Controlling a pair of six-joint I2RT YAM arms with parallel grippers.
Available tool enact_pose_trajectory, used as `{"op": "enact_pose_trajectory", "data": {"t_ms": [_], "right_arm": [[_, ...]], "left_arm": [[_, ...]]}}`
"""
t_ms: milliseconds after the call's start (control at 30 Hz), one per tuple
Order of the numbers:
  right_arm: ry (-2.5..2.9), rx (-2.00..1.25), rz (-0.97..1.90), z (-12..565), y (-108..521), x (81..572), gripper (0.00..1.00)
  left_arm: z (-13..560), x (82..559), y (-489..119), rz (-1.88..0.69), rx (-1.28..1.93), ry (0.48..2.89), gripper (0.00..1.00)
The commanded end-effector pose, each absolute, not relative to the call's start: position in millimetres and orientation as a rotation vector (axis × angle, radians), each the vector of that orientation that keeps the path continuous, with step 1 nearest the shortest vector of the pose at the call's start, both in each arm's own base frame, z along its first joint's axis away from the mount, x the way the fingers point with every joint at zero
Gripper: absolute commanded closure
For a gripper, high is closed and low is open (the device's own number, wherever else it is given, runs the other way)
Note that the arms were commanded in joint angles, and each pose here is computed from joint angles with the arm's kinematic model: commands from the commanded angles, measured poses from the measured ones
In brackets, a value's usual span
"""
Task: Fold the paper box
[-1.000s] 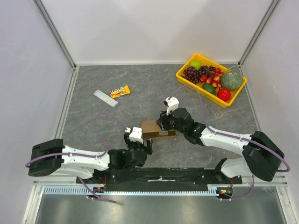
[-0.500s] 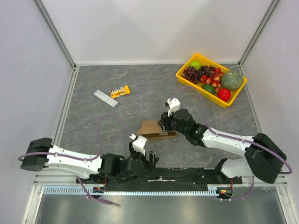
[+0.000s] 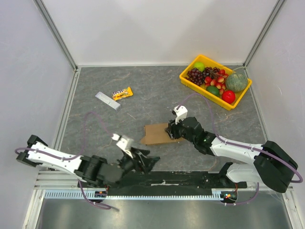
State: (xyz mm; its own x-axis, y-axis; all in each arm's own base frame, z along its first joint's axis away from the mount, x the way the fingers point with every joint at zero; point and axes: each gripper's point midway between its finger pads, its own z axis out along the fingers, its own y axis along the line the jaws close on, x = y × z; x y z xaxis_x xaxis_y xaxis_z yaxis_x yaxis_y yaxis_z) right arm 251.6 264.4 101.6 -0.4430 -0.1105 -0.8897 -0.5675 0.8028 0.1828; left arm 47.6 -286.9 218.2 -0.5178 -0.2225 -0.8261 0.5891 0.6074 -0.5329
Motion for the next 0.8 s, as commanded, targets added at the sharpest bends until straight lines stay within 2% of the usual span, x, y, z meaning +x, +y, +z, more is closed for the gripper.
{"op": "enact_pose_trajectory", "data": {"t_ms": [0, 233, 500, 767], "right_arm": [[1.947, -0.521, 0.595, 107, 266, 250, 0.48], [1.97, -0.559, 0.593, 98, 267, 246, 0.48], [2.01, -0.64, 0.524, 77, 263, 245, 0.47], [2.008, -0.643, 0.48, 84, 258, 248, 0.46]], "left_arm": [[251, 103, -234, -0.849, 0.067, 1.692, 0.33], [249, 130, -192, -0.771, -0.03, 1.68, 0.4], [225, 128, -219, -0.732, 0.082, 1.763, 0.46], [201, 161, -248, -0.691, 0.141, 1.85, 0.55]]}}
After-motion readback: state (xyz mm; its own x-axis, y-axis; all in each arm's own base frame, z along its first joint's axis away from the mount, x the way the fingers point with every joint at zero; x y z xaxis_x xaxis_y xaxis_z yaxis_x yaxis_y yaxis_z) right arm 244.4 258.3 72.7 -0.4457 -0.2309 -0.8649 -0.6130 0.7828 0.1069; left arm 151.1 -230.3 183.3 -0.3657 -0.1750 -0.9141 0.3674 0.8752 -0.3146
